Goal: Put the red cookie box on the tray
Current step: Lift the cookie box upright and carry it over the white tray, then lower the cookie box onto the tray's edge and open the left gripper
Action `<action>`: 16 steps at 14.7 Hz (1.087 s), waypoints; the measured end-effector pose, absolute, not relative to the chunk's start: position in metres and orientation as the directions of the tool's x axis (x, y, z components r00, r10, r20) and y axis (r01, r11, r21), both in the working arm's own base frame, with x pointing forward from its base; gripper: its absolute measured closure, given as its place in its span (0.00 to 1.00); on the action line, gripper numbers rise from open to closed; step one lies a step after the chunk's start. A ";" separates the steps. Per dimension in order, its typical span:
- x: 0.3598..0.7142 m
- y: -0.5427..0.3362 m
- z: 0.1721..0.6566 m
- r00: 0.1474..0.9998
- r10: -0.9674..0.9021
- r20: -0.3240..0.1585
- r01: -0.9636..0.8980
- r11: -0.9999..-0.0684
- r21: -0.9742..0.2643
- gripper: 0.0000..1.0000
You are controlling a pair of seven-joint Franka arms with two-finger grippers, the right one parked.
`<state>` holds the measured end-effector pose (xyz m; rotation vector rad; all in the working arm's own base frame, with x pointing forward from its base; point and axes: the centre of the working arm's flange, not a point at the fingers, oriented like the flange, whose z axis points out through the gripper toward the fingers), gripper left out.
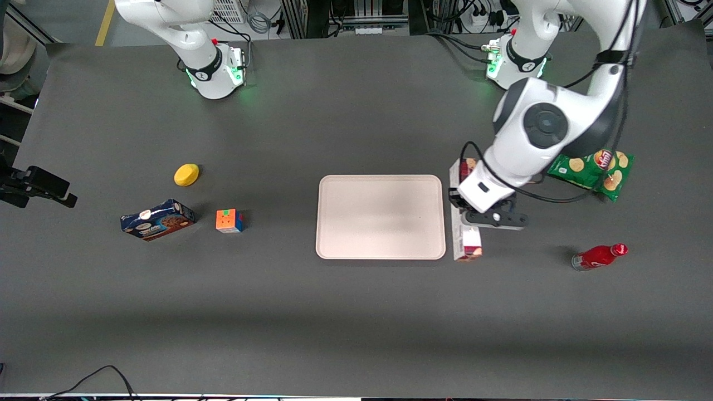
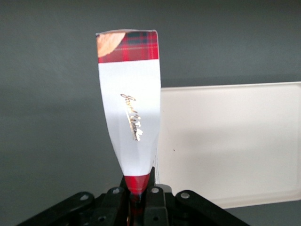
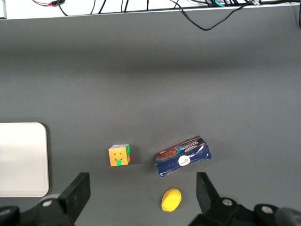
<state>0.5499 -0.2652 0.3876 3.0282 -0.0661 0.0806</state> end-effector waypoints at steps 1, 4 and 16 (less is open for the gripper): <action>0.540 -0.271 0.372 0.997 -0.028 0.066 -0.035 -0.993 0.116 0.87; 0.509 -0.281 0.325 0.994 -0.016 0.104 -0.030 -0.990 0.138 0.87; 0.480 -0.310 0.246 0.996 -0.028 0.090 -0.036 -0.995 0.096 0.87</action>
